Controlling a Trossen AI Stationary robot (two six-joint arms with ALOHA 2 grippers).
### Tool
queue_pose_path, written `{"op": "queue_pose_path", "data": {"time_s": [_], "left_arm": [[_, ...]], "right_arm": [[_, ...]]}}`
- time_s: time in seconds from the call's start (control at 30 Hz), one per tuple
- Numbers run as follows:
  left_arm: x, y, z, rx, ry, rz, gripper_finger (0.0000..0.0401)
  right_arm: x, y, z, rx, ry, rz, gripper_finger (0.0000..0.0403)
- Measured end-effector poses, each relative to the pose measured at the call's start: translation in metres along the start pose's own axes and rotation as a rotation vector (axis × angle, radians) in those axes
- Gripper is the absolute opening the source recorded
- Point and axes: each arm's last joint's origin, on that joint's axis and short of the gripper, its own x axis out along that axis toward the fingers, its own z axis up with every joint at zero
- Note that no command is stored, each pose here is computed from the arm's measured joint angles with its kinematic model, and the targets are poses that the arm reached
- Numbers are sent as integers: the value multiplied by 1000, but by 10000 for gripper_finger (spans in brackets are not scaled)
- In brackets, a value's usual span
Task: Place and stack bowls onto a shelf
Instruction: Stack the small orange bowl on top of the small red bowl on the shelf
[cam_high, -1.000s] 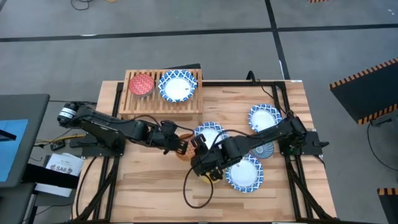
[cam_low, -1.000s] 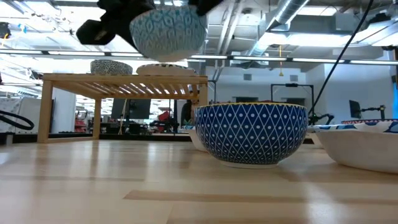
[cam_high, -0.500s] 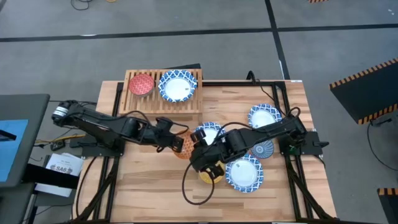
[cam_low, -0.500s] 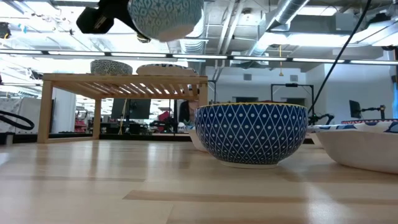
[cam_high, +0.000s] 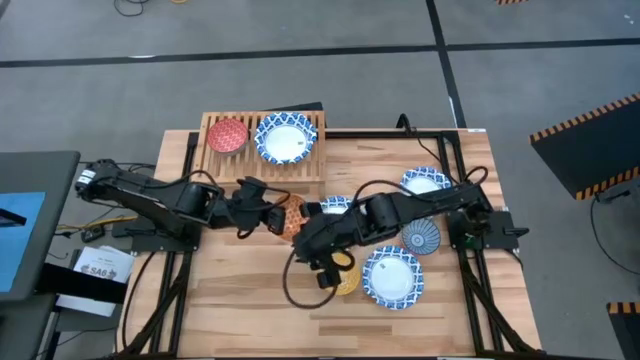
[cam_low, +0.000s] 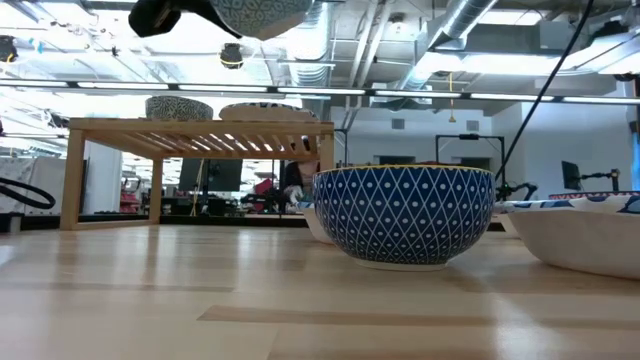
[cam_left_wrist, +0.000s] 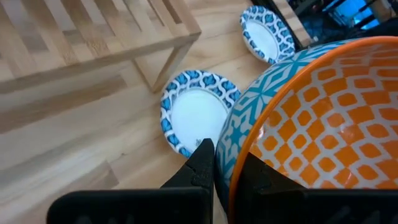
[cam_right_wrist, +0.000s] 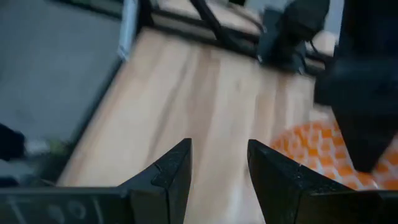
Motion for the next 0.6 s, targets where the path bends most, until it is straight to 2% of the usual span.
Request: {"op": "queue_pose_path", "data": {"time_s": [0.13,0.3,0.47,0.6], "left_arm": [[-4,2,3,16,-27,3,6],[-10,6,5,22,-23,18,6],[-24,12,13,-5,-16,-11,6],[-51,11,35,-26,11,-79,4]], "right_arm": [[-17,-6,8,52,-72,55,180],[-57,-13,17,60,-173,50,180],[-94,-23,5,89,-92,22,180],[-116,-28,-8,108,-33,-49,180]]}}
